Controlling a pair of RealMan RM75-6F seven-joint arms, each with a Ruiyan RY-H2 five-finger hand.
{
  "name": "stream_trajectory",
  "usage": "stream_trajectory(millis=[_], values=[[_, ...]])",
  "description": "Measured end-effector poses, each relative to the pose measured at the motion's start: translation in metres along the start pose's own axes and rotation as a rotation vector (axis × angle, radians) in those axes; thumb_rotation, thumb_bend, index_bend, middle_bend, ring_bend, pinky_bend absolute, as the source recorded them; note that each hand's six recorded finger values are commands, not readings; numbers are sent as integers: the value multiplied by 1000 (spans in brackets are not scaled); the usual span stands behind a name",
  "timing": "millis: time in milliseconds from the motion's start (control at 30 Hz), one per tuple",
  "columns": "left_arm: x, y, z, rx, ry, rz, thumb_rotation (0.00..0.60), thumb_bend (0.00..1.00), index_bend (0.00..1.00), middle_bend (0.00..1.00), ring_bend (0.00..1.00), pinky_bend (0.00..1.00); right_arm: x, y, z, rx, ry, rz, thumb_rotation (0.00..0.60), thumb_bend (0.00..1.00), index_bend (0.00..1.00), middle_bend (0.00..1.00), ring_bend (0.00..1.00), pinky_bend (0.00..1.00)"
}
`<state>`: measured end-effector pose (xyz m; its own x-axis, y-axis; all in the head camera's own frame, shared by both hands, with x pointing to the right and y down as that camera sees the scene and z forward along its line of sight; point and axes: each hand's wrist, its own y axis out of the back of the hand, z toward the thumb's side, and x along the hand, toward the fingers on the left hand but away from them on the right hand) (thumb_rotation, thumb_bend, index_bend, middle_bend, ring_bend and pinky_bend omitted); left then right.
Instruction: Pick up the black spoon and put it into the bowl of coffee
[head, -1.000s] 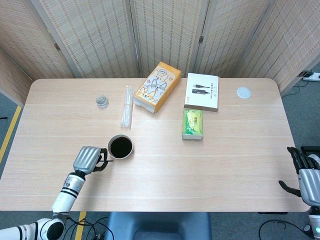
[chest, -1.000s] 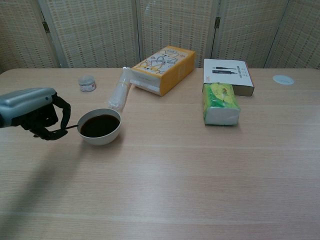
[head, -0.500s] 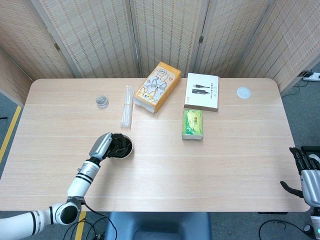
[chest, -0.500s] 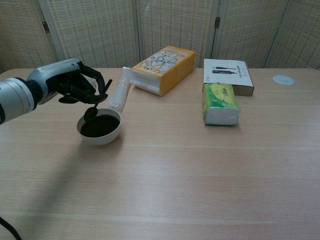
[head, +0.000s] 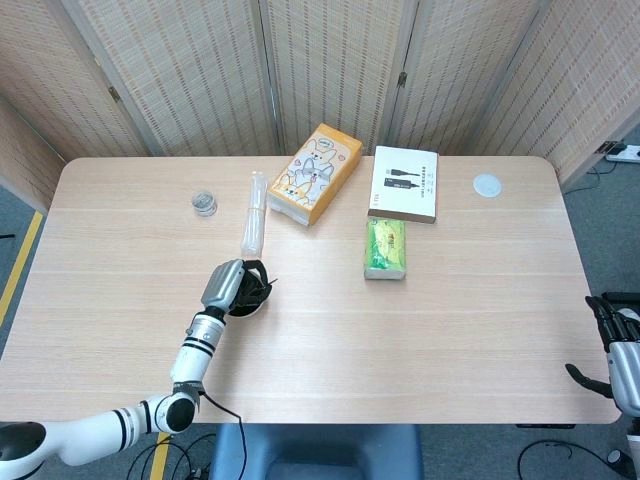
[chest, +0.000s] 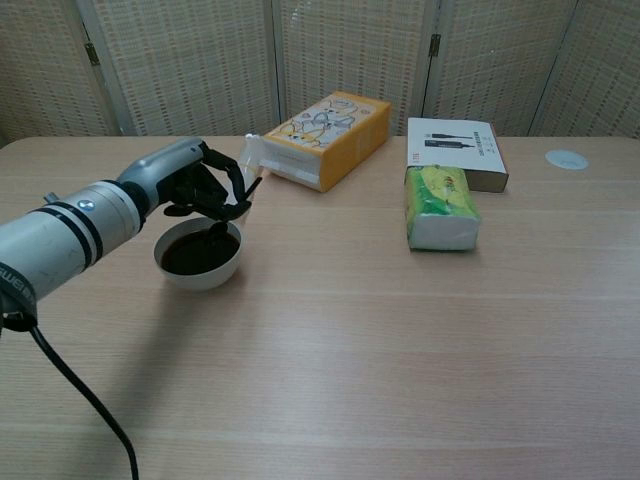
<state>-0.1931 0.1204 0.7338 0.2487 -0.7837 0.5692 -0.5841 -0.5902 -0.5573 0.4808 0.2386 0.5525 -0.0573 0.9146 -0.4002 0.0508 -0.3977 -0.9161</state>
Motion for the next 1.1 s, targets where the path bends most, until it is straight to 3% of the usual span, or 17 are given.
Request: stream_trajectory(millis=[567, 867, 1100], values=[[12, -7, -31, 89, 70, 59, 600, 426, 680, 1000, 1000, 998, -1, -1, 0, -2, 0, 1, 600, 53, 73, 113, 213, 220], [-1, -9, -42, 103, 79, 35, 600, 426, 680, 1000, 1000, 998, -2, -3, 1, -3, 6, 7, 600, 53, 66, 113, 215, 220], [-7, -17, -34, 118, 51, 18, 600, 426, 680, 1000, 1000, 998, -2, -4, 0, -5, 5, 9, 600, 52, 66, 113, 216, 220]])
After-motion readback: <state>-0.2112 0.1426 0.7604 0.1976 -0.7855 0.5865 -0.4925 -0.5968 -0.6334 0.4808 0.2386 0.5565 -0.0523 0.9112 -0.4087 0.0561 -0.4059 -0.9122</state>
